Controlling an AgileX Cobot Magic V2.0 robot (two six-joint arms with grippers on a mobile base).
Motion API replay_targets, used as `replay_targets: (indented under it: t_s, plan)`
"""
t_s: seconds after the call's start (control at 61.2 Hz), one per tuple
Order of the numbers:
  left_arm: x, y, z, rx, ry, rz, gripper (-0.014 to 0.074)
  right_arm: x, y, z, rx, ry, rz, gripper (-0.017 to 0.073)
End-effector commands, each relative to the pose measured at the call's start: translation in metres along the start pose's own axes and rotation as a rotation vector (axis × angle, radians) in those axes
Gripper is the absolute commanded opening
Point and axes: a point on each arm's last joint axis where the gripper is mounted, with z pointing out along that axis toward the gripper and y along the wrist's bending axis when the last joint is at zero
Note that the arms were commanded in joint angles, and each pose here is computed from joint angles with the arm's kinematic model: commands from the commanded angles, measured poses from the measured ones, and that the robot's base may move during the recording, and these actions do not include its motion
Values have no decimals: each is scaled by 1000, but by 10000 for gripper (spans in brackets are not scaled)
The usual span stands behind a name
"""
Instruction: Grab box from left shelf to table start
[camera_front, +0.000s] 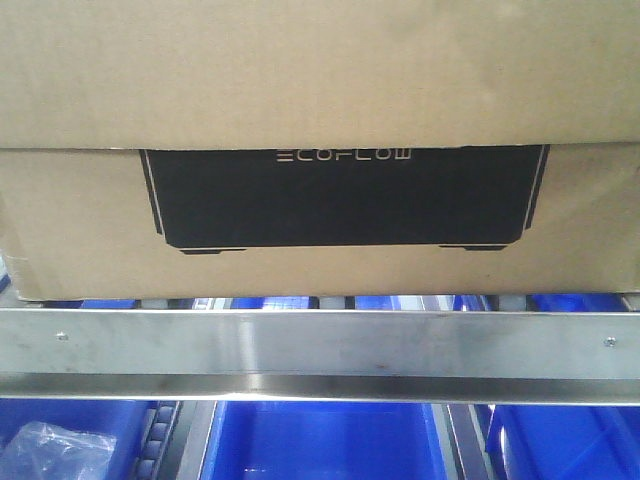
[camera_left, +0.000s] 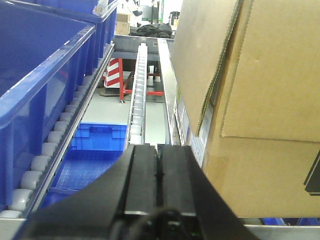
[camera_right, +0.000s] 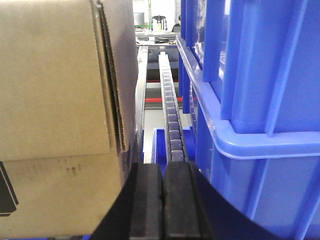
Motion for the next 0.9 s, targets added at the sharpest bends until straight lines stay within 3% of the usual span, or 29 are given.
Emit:
replay_targets:
  t_s: [0.0, 0.376, 0.457, 0.555, 0.686, 0.882]
  plan:
    - [1, 1, -1, -10, -72, -7, -83, -10, 0, -1, 1, -98, -15, 18]
    - [0, 1, -1, -10, -76, -14, -83, -10, 0, -1, 1, -98, -15, 18]
    - [-5, 0, -1, 6, 7, -41, -82, -10, 0, -1, 1, -98, -15, 18]
    - [-22, -1, -4, 25, 65, -40, -82, -10, 0, -1, 1, -98, -15, 18]
    - [-55, 0, -10, 31, 25, -26, -82, -10, 0, -1, 1, -98, -15, 18]
    - [-84, -1, -6, 56, 203, -8, -82, -10, 0, -1, 1, -98, -15, 18]
